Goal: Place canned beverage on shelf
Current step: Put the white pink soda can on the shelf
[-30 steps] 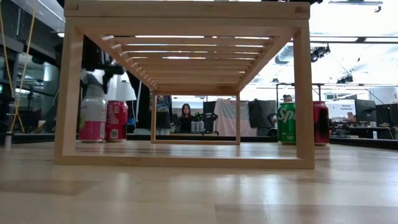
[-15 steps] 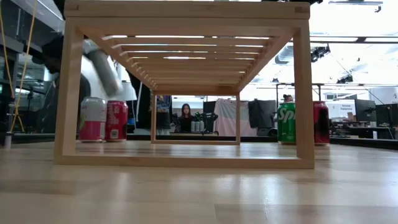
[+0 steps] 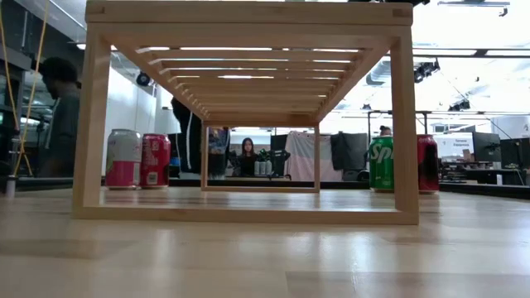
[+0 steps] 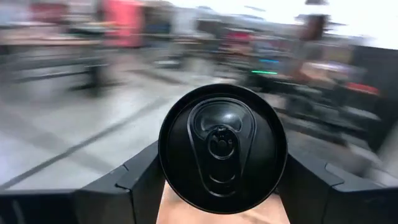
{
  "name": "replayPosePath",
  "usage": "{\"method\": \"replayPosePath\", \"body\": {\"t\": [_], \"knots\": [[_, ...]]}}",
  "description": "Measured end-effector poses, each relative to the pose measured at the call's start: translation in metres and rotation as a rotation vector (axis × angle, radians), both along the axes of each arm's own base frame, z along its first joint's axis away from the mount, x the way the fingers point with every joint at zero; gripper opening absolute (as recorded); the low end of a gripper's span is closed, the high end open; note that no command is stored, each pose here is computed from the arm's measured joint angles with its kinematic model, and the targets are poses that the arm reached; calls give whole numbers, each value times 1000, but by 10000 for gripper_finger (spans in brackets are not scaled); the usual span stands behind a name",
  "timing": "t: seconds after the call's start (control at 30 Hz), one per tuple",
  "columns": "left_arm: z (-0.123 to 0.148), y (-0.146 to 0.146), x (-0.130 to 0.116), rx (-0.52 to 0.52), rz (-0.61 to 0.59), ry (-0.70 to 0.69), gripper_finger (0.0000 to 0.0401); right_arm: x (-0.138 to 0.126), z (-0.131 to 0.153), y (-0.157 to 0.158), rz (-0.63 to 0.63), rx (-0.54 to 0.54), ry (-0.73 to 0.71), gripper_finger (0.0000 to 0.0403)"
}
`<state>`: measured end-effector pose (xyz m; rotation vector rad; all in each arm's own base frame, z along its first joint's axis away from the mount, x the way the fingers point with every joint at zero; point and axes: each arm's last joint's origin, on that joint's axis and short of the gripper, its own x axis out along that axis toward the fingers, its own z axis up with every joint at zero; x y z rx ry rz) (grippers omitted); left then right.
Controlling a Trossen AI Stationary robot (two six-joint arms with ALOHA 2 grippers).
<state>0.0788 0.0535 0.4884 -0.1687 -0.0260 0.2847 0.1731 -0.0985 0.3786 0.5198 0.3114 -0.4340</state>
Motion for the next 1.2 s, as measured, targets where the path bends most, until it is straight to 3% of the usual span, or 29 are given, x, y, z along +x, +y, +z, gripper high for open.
{"method": "replayPosePath", "body": {"t": [0.1,0.2,0.43,0.6,0.97,1.2], "knots": [[10,-13,-3,6,-209,-35,234,0,0,0,0,0,0,399],[15,-21,-3,22,-328,-56,234,0,0,0,0,0,0,399],[18,-25,14,293,-464,-63,234,0,0,0,0,0,0,399],[21,-29,38,426,-569,-108,234,0,0,0,6,2,-1,399],[15,-60,88,558,-850,-181,234,0,0,0,11,-4,1,399],[6,-79,111,558,-945,-163,234,0,0,0,12,-7,2,399]]}}
